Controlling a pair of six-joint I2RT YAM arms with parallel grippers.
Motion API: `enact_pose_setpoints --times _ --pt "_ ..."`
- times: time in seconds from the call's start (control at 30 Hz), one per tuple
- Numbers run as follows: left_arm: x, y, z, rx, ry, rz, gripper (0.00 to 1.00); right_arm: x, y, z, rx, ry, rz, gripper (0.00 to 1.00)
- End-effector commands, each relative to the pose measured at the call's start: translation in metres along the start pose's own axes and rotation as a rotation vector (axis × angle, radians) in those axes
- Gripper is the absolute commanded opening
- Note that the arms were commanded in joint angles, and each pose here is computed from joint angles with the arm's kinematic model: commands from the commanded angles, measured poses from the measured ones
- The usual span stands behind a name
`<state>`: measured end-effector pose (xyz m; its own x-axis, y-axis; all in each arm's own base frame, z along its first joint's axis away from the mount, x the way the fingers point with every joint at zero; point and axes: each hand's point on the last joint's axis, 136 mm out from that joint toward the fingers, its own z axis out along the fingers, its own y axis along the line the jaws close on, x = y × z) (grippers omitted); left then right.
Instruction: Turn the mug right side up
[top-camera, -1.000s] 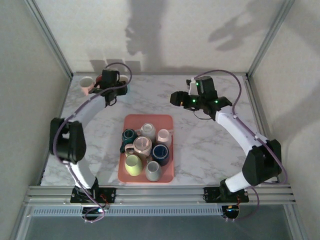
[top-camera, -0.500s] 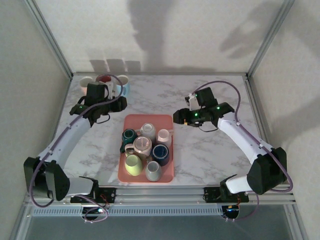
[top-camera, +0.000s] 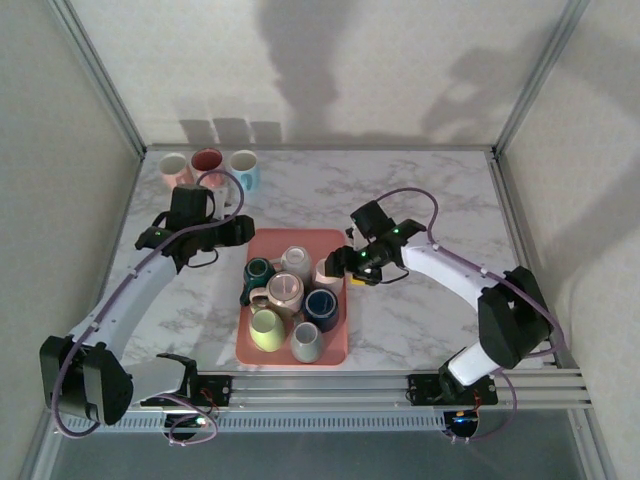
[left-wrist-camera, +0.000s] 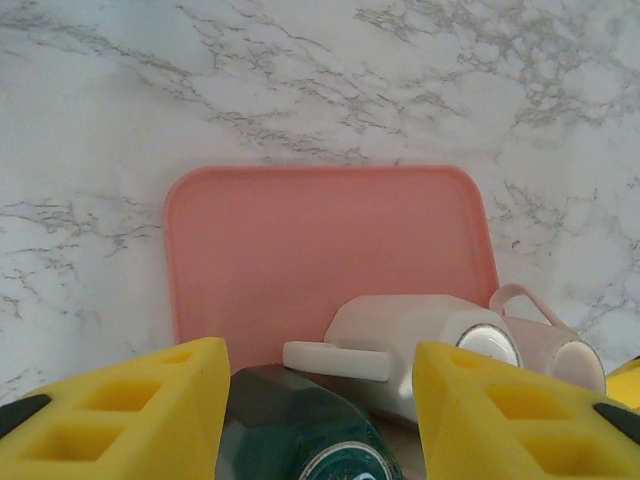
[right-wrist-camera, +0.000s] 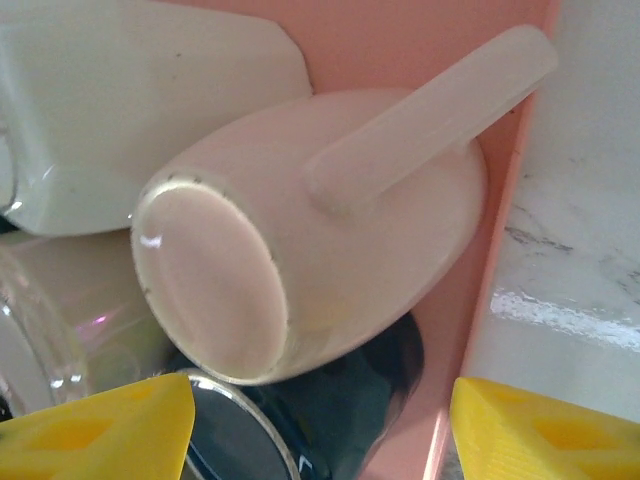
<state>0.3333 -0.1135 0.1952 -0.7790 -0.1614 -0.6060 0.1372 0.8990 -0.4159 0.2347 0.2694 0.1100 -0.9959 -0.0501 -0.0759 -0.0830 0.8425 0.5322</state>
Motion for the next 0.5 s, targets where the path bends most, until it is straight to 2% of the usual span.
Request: enact_pose_setpoints --times 0.0,0.47 --pt "0.001 -0.004 0.001 0.015 0.01 -0.002 0.51 -0.009 -0.003 0.007 0.023 -0.035 0.07 0.69" --pt "0.003 0.0 -0.001 -0.004 -0.002 -0.004 0.52 -0.033 -0.015 0.034 0.064 -0.079 0.234 0.67"
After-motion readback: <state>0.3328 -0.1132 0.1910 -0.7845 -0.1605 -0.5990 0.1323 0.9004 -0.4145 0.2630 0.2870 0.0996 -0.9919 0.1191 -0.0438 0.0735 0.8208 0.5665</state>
